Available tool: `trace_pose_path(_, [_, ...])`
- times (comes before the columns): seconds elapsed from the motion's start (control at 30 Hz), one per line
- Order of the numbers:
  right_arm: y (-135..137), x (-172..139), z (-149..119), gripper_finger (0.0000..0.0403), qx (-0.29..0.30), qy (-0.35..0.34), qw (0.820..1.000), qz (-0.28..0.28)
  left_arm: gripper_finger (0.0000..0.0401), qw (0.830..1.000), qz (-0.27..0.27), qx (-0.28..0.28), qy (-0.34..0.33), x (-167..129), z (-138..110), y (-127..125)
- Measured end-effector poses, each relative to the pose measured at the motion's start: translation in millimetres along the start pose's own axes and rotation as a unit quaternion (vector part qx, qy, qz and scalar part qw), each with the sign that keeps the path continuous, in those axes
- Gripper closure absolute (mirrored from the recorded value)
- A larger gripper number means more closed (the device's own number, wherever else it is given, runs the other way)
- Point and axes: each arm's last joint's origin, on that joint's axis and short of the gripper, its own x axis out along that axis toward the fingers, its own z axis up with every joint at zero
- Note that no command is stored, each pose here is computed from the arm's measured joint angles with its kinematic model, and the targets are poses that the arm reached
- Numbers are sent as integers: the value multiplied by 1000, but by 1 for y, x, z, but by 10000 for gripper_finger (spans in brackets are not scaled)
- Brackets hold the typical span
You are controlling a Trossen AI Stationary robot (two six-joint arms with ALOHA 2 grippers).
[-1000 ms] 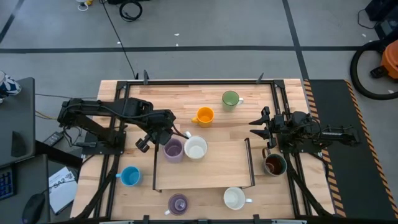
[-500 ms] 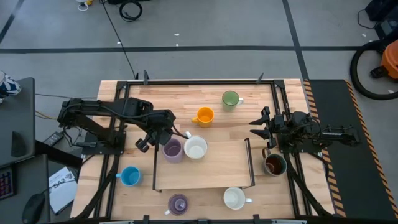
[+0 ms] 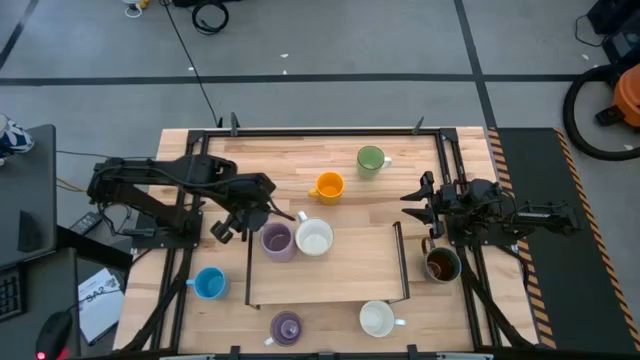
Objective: Place coffee mugs
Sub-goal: Put the purple mug on the shelf, then put the yellow mug on the shelf
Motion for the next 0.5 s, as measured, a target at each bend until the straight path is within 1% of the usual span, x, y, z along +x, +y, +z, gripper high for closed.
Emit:
trace_pose_path(0.17, [0, 0, 1, 242, -1, -7, 1000, 0, 232, 999, 23, -26, -6, -17, -10, -6])
trace_pose_path(0.3, [0, 0, 4, 242, -3, -21, 1000, 1, 232, 996, 50, -65, 18, -31, -25, -11])
trace_pose_path(0.4, [0, 0, 6, 242, -3, -29, 1000, 1, 232, 988, 65, -131, 43, -43, -41, -15])
trace_pose_path(0.5, [0, 0, 9, 242, -3, -45, 999, 2, 232, 974, 70, -212, 48, -55, -58, -21])
